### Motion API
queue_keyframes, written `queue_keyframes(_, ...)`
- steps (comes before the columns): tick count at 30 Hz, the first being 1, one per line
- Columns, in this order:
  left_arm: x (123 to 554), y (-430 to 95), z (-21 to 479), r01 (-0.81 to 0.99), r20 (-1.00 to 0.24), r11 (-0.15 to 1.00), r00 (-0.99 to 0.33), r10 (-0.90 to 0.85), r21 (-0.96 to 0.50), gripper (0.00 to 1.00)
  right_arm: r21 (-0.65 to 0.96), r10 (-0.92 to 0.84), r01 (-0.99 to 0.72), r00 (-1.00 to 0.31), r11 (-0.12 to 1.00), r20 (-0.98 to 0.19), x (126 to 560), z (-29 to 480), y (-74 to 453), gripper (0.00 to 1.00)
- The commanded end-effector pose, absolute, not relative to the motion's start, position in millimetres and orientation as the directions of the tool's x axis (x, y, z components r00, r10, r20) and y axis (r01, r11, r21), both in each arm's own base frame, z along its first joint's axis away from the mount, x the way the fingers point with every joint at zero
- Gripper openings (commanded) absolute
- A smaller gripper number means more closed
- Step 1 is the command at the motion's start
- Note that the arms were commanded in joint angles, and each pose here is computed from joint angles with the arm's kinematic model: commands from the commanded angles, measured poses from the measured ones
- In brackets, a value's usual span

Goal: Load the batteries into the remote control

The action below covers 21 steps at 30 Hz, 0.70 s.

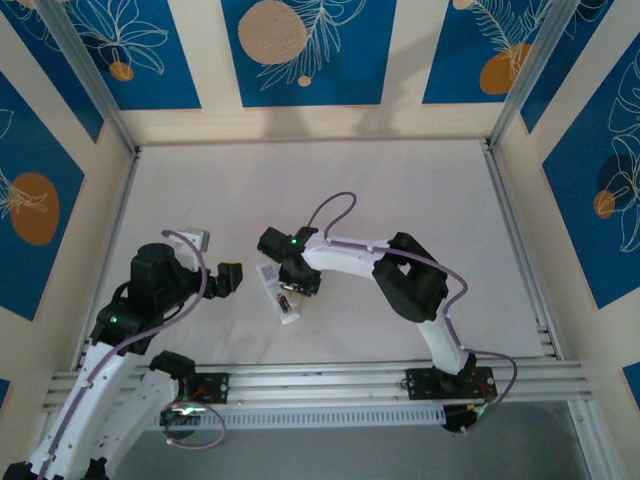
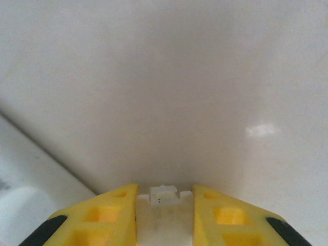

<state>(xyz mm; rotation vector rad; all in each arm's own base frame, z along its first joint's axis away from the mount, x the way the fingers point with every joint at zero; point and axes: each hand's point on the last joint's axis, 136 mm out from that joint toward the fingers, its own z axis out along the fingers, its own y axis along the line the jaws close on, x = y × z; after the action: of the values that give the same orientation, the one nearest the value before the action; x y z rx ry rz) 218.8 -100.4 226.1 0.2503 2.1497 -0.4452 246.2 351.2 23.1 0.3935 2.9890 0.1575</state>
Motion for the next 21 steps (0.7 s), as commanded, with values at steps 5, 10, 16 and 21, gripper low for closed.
queue_keyframes(5,223.0,-82.8,235.7,0.251,-0.834,0.948,-0.551,-0.025,-0.195,1.0,0.189,-0.035,-0.114,-0.925,0.975,-0.38,262.8,81.2,371.0,0.25)
queue_keyframes(10,223.4,-56.4,245.7,0.132,-0.857,0.976,-0.508,-0.083,-0.173,1.0,0.107,-0.256,-0.366,-0.803,0.924,-0.538,247.1,100.3,392.2,0.25)
queue_keyframes(16,216.4,-23.7,251.7,-0.021,-0.878,0.99,-0.46,-0.131,-0.137,1.0,0.045,-0.321,-0.472,-0.663,0.88,-0.676,235.5,110.7,410.7,0.27)
queue_keyframes(21,211.4,-13.4,251.7,-0.074,-0.878,0.989,-0.455,-0.148,-0.128,1.0,-0.024,-0.296,-0.395,-0.647,0.919,-0.703,238.8,101.0,403.6,0.26)
